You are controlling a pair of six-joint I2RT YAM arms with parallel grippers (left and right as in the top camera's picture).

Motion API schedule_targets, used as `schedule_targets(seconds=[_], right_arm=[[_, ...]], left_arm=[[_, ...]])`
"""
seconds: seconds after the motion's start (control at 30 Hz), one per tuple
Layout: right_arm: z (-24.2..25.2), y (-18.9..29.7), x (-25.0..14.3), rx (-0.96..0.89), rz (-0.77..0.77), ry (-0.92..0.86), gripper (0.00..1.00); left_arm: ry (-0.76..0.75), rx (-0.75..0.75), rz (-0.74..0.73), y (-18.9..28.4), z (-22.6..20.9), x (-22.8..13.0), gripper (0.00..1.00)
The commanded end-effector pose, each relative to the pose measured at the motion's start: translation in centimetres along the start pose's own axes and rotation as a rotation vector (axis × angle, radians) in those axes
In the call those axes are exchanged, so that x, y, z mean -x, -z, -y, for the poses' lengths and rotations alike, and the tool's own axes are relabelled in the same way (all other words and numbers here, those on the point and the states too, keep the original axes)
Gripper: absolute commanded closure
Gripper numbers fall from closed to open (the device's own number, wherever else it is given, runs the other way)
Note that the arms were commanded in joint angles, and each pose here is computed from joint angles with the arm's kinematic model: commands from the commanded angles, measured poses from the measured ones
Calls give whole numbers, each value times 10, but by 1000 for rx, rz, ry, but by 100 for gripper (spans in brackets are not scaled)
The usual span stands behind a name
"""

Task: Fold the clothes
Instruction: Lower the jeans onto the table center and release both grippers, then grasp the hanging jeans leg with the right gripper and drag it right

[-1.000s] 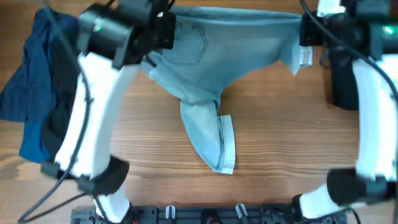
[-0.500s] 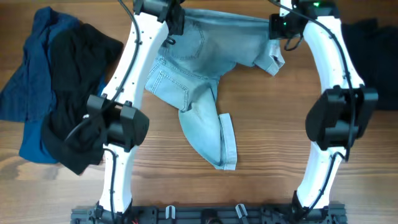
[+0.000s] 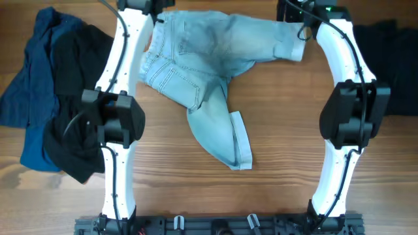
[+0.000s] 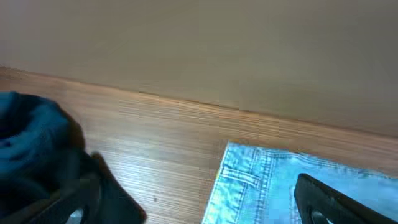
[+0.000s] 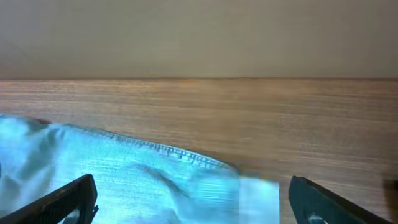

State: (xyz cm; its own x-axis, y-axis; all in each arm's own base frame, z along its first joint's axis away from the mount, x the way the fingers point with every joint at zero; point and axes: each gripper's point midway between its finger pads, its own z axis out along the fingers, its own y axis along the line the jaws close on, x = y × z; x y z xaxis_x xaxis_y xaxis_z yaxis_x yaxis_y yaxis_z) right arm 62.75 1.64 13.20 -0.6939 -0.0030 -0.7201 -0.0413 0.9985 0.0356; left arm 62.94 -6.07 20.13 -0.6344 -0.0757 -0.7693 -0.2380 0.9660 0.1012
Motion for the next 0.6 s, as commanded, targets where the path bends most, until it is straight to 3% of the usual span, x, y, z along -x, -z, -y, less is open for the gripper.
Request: schedule_targets(seconds=[0.0,0.2,0.33,0.57], right_arm=[[-1,36,24,-8,36,-20,0],[-32,103,13,153,-76,-30,0],[-56,148,-21,287,-241,-66,0],[-63,187,-90,294,-556,-123,5]], left_arm=[[-3,7,38,27,-6,20,0],[-64,-41,-99,70,-10,-3,0],[-125,-101,-306,102,-15,-47,0],[-149,-123,-630,140,-30,-114,0]])
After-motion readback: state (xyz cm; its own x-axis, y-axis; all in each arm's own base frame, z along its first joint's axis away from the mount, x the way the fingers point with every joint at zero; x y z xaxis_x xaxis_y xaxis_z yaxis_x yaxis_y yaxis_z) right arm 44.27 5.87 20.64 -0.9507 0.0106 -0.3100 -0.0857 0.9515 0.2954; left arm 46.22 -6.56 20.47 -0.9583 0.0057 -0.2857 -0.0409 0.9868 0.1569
